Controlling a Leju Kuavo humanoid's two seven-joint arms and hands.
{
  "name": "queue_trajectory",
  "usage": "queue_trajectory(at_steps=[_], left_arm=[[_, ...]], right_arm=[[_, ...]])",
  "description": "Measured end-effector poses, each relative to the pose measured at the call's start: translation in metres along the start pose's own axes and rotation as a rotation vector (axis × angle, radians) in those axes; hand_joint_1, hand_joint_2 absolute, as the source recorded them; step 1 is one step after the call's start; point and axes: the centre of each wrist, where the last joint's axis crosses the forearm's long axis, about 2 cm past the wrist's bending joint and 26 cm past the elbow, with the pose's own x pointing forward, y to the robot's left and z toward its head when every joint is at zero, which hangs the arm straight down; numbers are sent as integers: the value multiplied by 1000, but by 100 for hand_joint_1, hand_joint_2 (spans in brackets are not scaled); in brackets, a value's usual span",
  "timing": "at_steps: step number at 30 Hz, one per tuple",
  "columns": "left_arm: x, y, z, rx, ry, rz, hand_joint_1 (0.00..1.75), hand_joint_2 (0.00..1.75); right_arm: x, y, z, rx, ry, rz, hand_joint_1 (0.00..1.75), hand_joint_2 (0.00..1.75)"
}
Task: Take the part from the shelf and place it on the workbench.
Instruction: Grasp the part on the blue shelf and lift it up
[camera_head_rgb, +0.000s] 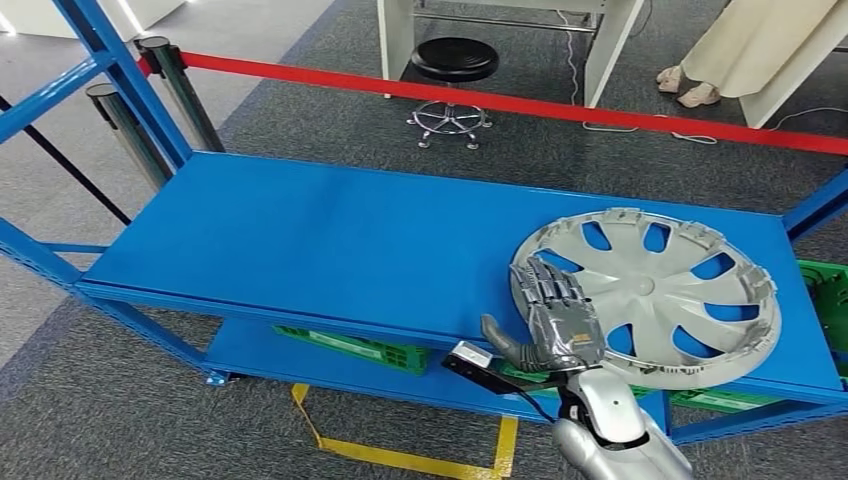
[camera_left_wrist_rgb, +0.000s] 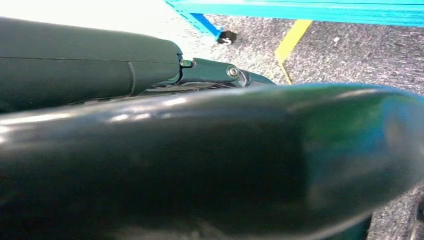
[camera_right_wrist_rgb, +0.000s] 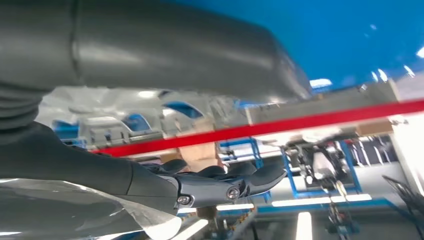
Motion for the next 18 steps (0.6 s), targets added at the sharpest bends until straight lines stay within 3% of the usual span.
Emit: queue_trajectory(at_steps=[6,18], left_arm=[[0,-1,0,-5,2,9,0,0],[-1,-1,0,-4,14,29,0,0]], right_arm=[[-12,17,15,83,47,17,0,175],[-21,12,20,51,112,-6,0,175]])
